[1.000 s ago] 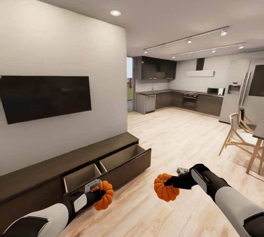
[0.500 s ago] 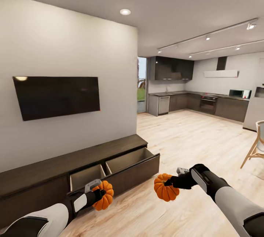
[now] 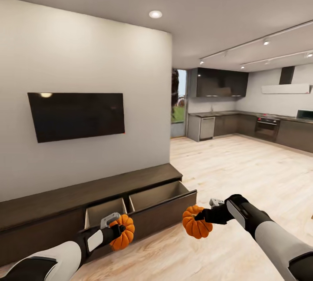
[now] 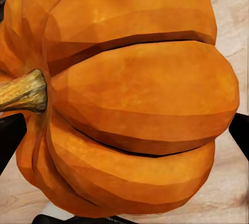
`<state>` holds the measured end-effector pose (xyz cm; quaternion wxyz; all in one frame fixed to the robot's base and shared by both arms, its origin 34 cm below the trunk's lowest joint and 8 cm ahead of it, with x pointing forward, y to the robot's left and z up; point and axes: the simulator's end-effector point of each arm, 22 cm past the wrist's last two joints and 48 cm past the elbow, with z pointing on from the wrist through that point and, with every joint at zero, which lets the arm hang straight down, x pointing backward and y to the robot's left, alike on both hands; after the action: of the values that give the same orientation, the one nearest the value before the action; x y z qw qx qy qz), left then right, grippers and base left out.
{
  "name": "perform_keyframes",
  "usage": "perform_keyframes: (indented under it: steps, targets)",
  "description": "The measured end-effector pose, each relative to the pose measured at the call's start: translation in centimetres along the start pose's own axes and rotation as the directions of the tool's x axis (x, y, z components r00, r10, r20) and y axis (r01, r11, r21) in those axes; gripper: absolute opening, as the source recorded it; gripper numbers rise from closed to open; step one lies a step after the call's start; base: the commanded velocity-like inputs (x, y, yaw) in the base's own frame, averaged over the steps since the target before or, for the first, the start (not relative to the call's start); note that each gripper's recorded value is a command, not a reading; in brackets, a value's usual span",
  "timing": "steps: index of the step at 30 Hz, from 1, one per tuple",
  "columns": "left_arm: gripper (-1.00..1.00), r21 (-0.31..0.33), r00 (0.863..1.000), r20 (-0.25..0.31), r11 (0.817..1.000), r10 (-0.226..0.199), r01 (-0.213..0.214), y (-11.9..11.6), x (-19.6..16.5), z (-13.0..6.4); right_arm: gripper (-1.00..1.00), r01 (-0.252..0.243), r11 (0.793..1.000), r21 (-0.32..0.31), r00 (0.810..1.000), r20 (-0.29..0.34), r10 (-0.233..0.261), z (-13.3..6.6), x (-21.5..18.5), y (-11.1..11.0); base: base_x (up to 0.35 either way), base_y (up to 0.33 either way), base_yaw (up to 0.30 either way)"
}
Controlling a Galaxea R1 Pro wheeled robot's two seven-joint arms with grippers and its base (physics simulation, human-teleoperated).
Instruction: Place each of the two pumpkins and all three candles from the living room inside a cabinet in the living room (use any cabinet), then make sure every cabinet is closed, and position the cauldron so it is next to a table in the living room.
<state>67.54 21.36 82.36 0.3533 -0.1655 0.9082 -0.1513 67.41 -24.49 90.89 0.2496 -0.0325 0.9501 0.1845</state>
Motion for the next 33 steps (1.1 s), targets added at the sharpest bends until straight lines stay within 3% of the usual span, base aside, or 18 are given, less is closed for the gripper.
perform_keyframes:
  steps: [20,33]
  targets:
    - [-1.00,0.001,1.000,-0.001,1.000,0.003,-0.003,-0.09,0.06,0.00,-1.00,0.004,1.000,0.000,1.000,0.004,-0.004,-0.01,-0.08,0.01,0.186,-0.297,0.009]
    - [-1.00,0.002,1.000,0.000,1.000,0.000,0.000,-0.11,0.04,-0.01,-1.00,0.005,1.000,0.003,1.000,0.004,-0.005,0.00,-0.08,-0.05,0.186,-0.297,0.275]
